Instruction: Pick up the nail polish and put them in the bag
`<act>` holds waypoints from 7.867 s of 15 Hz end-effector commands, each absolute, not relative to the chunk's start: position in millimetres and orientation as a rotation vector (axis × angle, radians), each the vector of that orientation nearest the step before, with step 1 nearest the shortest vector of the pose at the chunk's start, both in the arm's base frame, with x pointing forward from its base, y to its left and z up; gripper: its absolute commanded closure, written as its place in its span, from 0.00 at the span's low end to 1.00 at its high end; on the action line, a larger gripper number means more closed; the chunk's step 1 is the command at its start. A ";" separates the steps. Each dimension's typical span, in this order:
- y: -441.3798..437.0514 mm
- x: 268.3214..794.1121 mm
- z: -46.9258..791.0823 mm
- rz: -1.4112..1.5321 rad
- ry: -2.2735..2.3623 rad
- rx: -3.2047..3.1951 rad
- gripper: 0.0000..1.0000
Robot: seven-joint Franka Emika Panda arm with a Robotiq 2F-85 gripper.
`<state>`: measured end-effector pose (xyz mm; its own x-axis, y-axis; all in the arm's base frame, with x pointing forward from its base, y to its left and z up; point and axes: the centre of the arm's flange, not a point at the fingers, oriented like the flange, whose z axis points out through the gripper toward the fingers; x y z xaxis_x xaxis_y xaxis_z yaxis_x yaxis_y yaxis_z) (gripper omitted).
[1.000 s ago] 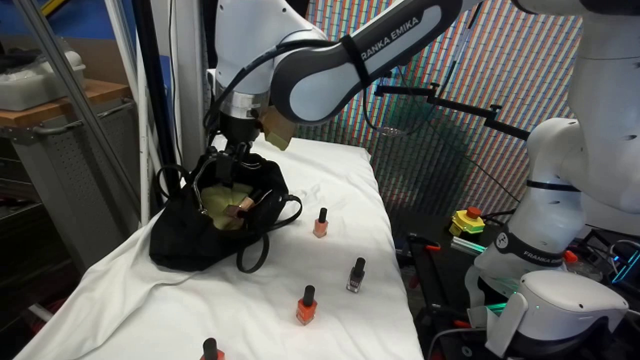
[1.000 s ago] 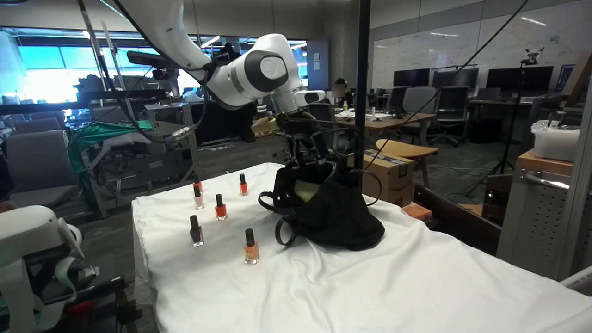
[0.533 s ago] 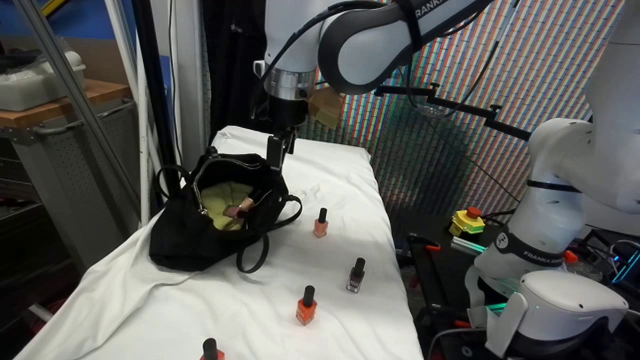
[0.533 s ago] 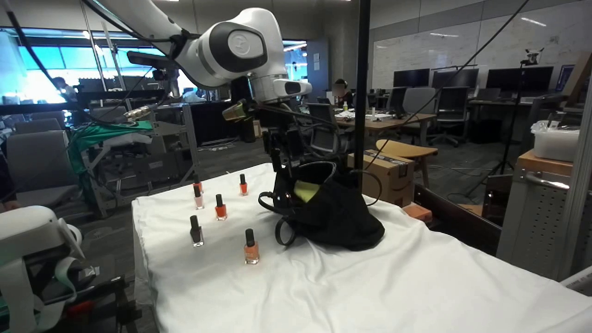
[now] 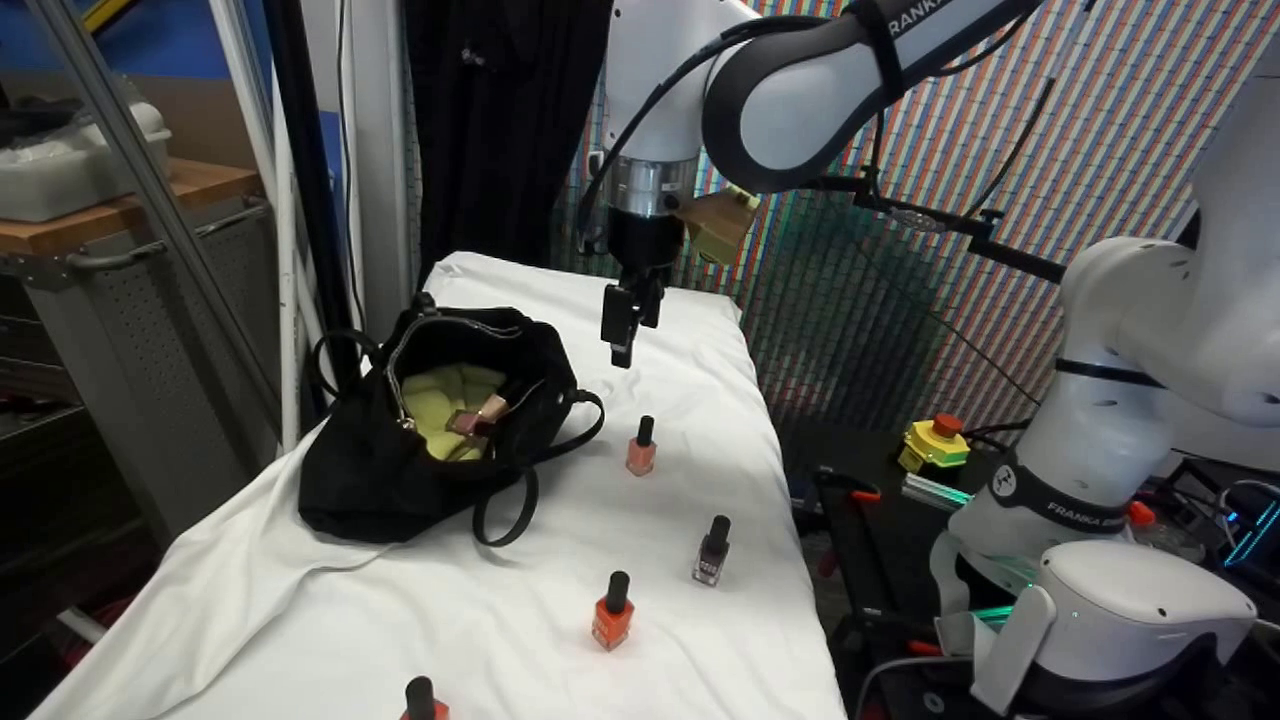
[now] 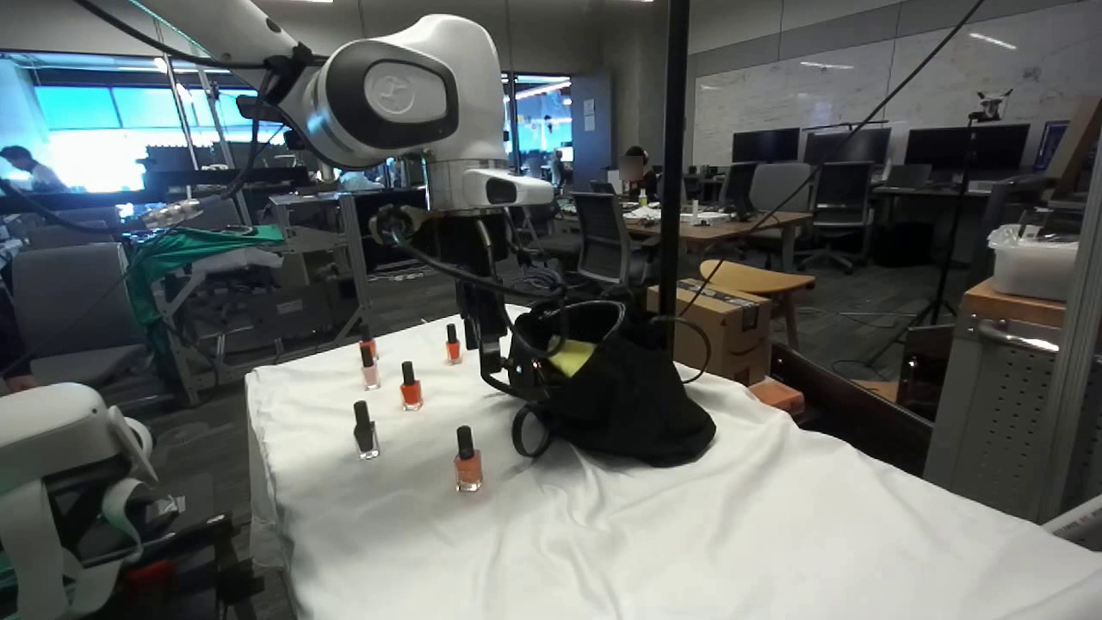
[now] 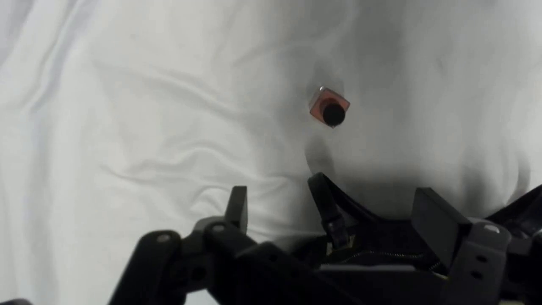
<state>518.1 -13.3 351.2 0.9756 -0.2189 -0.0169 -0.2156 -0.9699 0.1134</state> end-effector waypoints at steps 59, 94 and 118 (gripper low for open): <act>0.5 488.8 224.7 0.045 -0.662 3.001 0.85; 20.1 724.1 319.5 0.308 -0.320 2.844 0.35; 54.5 563.0 339.9 -0.035 -0.298 2.964 0.00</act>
<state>608.5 57.7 327.7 0.9816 -0.1893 0.0266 -0.1907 -0.9607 0.2019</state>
